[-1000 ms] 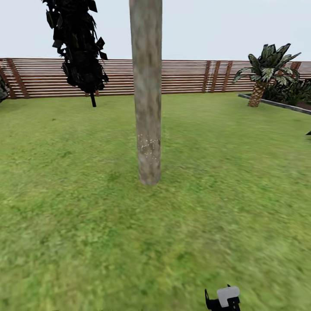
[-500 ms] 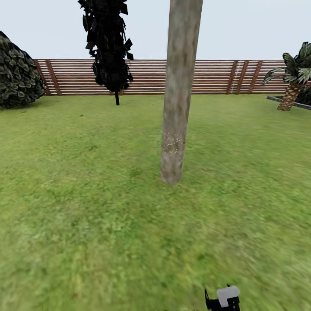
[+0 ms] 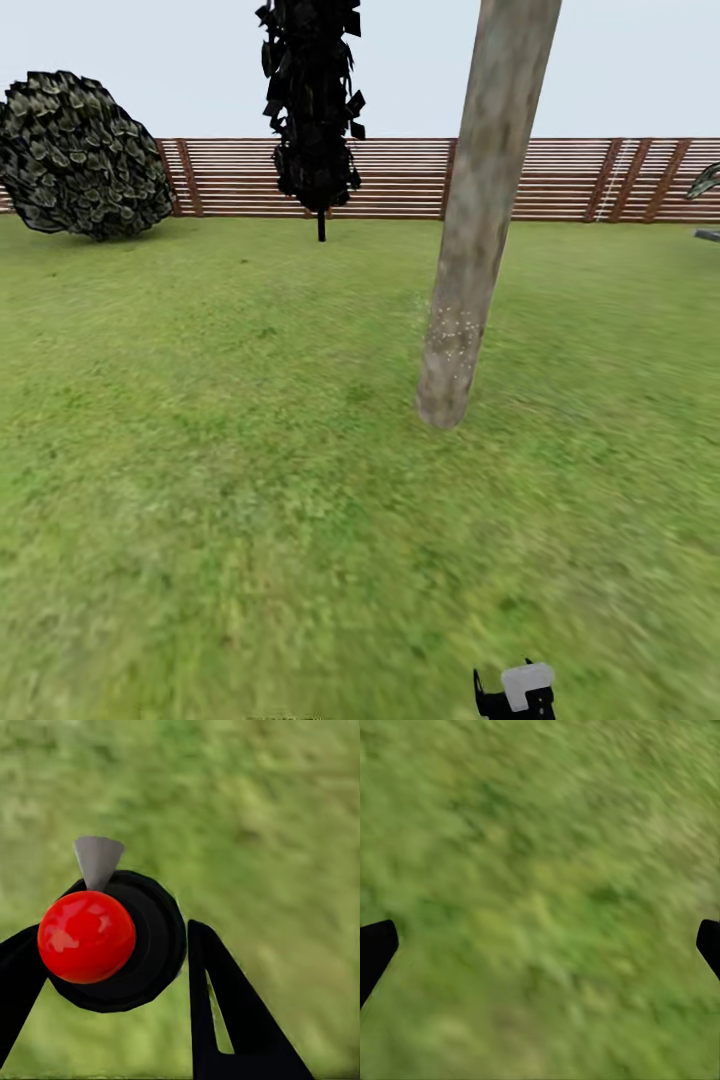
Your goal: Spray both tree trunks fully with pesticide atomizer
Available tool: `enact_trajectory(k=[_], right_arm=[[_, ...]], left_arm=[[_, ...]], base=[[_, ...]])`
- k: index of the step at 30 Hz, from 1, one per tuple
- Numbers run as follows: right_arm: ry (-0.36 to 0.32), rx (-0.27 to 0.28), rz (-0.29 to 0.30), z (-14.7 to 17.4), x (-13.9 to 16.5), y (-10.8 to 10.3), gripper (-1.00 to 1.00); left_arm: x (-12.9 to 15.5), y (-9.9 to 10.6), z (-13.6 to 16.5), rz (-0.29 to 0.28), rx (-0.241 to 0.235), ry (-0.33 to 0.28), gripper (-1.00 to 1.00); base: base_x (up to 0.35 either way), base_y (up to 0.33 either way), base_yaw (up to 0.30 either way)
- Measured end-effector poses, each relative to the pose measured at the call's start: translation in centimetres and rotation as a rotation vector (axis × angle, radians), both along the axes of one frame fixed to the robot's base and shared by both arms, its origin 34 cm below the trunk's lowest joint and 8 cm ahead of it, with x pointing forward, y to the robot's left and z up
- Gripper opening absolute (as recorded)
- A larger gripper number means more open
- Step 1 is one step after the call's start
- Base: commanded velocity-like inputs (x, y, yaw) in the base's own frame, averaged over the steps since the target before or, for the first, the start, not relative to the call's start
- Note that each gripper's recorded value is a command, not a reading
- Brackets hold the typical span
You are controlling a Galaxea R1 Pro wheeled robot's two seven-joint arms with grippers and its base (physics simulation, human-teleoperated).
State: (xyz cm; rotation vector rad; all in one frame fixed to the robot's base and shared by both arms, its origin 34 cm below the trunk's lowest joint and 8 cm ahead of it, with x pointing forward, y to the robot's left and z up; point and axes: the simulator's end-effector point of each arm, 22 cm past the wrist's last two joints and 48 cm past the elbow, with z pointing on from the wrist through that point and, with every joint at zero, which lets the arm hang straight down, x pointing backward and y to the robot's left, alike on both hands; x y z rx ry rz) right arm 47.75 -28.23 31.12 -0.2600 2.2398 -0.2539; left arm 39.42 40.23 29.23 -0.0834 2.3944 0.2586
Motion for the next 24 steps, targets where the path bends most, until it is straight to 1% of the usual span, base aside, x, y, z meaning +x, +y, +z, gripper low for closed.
enact_trajectory(k=[24], right_arm=[[0.001, 0.000, 0.000, -0.02, -0.01, 0.01, 1.00]], left_arm=[[-0.08, -0.29, -0.15, -0.011, -0.002, 0.008, -1.00]], base=[[0.000, 0.000, 0.285]])
